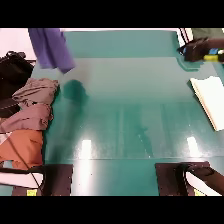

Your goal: Fold the shirts.

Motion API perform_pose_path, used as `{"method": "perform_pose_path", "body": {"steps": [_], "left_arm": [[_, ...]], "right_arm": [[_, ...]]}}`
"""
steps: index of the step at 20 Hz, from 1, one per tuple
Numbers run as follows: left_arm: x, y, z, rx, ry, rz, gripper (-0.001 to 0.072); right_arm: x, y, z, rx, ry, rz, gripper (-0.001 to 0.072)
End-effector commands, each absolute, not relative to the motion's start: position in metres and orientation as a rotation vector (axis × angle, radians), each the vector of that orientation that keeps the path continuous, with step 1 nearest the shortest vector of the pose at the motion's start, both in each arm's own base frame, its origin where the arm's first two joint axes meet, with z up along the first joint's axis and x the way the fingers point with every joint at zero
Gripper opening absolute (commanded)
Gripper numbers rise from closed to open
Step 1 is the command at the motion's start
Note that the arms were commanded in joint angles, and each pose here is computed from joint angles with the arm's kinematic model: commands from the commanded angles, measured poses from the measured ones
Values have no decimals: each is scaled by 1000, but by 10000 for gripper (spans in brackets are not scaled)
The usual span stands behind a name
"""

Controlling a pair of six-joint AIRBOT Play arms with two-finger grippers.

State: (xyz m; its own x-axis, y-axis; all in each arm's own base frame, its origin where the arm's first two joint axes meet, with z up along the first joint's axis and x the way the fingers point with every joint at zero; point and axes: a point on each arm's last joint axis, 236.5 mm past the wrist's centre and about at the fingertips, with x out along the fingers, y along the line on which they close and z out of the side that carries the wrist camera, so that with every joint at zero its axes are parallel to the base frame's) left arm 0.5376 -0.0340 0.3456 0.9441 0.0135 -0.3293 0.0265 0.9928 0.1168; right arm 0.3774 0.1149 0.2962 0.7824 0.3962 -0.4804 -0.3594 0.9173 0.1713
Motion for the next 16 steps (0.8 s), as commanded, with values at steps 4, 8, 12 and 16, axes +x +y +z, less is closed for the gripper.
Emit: {"method": "perform_pose_path", "body": {"steps": [4, 8, 12, 16], "left_arm": [[417, -163, 418, 203, 232, -328, 23], [374, -301, 323, 278, 393, -682, 26], [319, -397, 237, 167, 624, -991, 528], [386, -335, 217, 117, 689, -799, 528]], "right_arm": [[354, 113, 391, 45, 326, 422, 19], [342, 114, 409, 32, 300, 430, 19], [337, 116, 405, 37, 314, 443, 19], [336, 118, 397, 34, 348, 454, 19]]}}
